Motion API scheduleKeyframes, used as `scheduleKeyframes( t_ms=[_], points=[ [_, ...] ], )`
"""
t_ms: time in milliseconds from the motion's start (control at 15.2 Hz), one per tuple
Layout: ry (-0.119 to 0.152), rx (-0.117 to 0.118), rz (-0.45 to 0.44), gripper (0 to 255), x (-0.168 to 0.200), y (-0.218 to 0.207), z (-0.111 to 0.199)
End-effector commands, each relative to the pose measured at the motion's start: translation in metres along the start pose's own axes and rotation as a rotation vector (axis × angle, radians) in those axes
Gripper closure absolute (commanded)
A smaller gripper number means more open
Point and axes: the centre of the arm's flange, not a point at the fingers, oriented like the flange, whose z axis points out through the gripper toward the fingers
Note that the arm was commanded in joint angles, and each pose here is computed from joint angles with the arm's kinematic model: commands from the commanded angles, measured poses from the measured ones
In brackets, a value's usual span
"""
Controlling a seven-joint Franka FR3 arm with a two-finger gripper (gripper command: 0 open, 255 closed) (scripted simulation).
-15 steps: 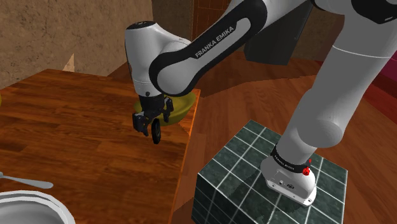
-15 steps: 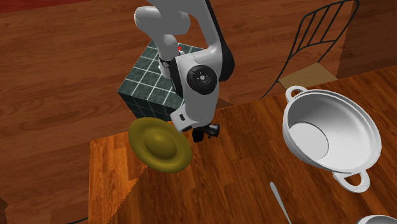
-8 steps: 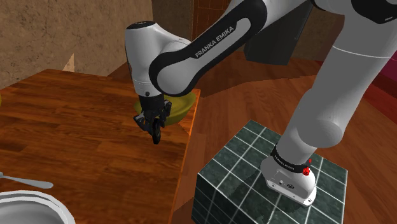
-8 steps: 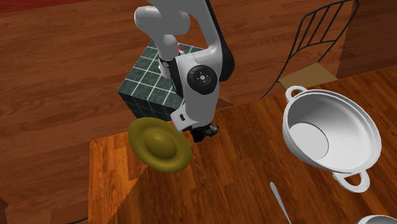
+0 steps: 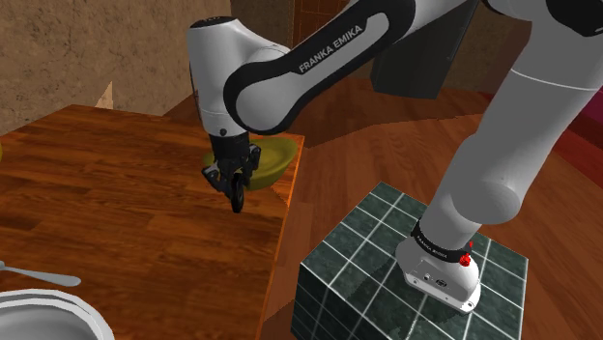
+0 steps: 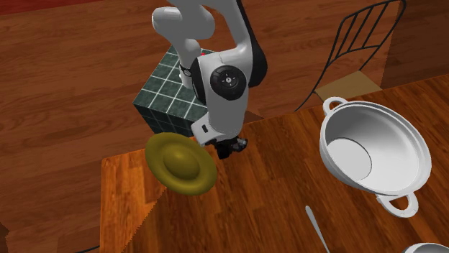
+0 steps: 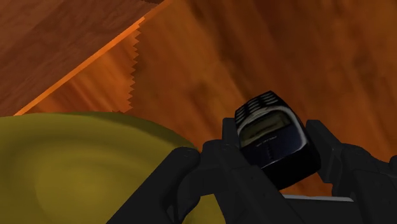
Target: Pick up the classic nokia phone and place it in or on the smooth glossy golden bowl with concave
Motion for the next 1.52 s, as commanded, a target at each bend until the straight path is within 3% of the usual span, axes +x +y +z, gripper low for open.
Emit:
scheduleKeyframes(
  t_ms=[0,1452],
  points=[
    [0.000,0.000,0.000,255,0.000,-0.001,-0.010],
    [0.000,0.000,0.000,255,0.000,0.003,-0.127]
  ],
)
